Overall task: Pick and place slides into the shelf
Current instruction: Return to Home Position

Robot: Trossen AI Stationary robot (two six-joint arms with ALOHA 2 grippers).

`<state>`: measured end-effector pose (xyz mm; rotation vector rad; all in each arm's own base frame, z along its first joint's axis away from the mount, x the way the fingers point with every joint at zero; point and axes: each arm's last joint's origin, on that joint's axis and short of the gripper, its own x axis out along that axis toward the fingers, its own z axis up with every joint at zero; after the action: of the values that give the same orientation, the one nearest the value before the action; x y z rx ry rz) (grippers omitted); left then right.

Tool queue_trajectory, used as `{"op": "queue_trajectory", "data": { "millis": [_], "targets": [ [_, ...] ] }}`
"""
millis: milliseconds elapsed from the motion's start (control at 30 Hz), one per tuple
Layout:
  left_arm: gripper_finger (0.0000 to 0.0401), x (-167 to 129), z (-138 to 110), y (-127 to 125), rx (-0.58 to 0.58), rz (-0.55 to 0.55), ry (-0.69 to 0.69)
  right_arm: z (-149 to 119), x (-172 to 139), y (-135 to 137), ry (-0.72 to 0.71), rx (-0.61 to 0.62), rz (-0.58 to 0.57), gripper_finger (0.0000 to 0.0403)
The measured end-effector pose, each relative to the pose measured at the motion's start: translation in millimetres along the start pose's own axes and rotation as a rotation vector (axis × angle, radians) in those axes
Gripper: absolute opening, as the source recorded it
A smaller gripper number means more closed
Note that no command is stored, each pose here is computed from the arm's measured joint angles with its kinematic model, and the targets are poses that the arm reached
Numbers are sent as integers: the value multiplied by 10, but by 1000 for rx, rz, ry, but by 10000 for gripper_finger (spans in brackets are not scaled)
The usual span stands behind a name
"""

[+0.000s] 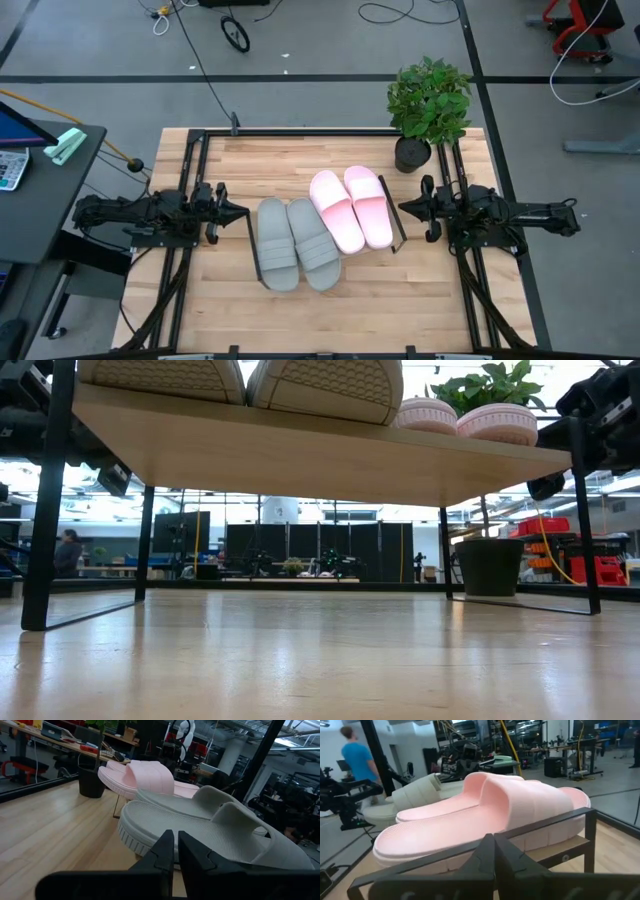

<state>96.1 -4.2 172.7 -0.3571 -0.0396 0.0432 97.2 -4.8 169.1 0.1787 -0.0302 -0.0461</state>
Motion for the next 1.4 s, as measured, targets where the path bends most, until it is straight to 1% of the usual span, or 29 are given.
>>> {"op": "queue_trajectory", "data": {
  "millis": [167, 367, 567, 1000, 1400],
  "targets": [
    [36, 0, 0, 0, 0, 0, 0, -1, 0, 0, 2, -1, 2, 6],
    [26, 0, 0, 0, 0, 0, 0, -1, 0, 0, 3, 2, 2, 18],
    [18, 0, -1, 1, 0, 1, 0, -2, 0, 0, 3, 3, 1, 17],
    [36, 0, -1, 0, 0, 0, 0, -2, 0, 0, 4, 2, 0, 18],
    [18, 0, -1, 1, 0, 1, 0, -3, 0, 0, 4, 2, 0, 18]
  ]
}}
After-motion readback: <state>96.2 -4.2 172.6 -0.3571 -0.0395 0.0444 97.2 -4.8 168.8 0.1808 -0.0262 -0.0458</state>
